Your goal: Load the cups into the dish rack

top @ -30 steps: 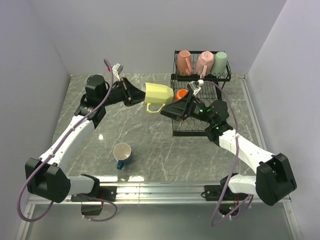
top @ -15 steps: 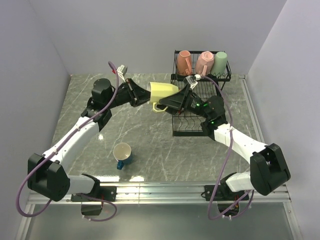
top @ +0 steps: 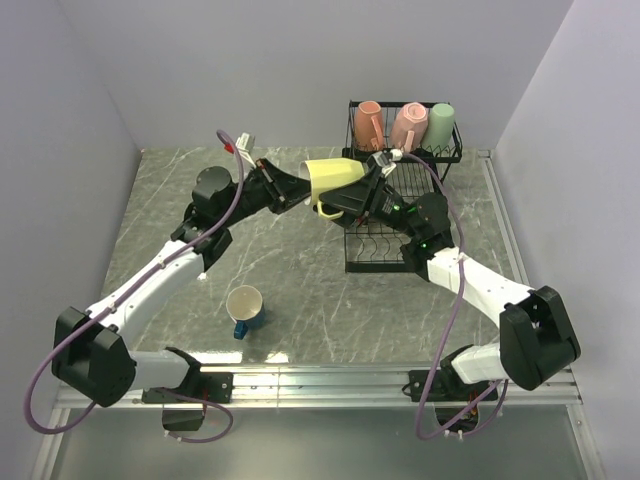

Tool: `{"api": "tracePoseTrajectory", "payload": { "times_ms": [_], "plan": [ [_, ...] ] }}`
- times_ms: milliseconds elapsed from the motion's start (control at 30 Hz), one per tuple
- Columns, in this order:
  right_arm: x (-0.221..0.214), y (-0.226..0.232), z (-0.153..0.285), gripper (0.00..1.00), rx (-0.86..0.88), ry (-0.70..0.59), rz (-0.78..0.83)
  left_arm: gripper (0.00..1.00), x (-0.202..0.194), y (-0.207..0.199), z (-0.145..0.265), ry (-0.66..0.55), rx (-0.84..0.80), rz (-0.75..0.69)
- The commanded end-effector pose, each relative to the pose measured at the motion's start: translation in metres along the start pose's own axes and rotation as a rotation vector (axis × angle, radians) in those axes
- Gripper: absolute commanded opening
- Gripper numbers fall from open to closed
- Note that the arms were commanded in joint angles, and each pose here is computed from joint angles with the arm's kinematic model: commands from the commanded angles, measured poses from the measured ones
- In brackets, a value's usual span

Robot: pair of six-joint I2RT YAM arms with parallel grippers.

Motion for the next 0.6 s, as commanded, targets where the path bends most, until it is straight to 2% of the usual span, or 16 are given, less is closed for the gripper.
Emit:
{"api": "tracePoseTrajectory", "payload": {
  "times_ms": [0,67,100,133,333,400,467,567],
  "plan": [
    [0.007,0.039,-0.004,0.18,0.135,-0.061,0.099,0.01,-0.015,-0.016,0.008,0.023,-0.065,-0.064],
    [0.007,0.038,-0.004,0.09,0.128,-0.065,0.096,0.01,-0.015,-0.016,0.010,0.010,-0.063,-0.063],
    [0.007,0.039,-0.004,0.01,0.128,-0.065,0.099,0.01,-0.015,-0.016,0.011,0.004,-0.061,-0.065],
    [0.007,0.038,-0.003,0.00,0.123,-0.067,0.098,0.00,-0.015,-0.015,0.011,0.003,-0.058,-0.067],
    [0.005,0.039,0.002,0.00,0.083,-0.082,0.114,0.01,-0.015,-0.012,0.010,0.012,-0.014,-0.086],
    [0.005,0.037,0.004,0.00,0.046,-0.078,0.134,0.01,-0.013,-0.017,0.009,0.016,-0.001,-0.133],
    [0.006,0.044,0.006,0.00,0.030,-0.077,0.174,0.01,-0.012,-0.009,0.008,0.036,0.085,-0.147],
    [0.007,0.048,0.006,0.00,-0.022,-0.046,0.240,0.00,-0.011,-0.016,0.010,0.080,0.093,-0.225]
  ]
}}
Point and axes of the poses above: each gripper's point midway between its finger pads, its own z axis back along the fingers, its own y axis along the line the jaws close on, x = y × z, the point moved 9 cm from there along z, back along the fingers, and after that the axes turned 12 degrees about z, right-handed, at the moved point
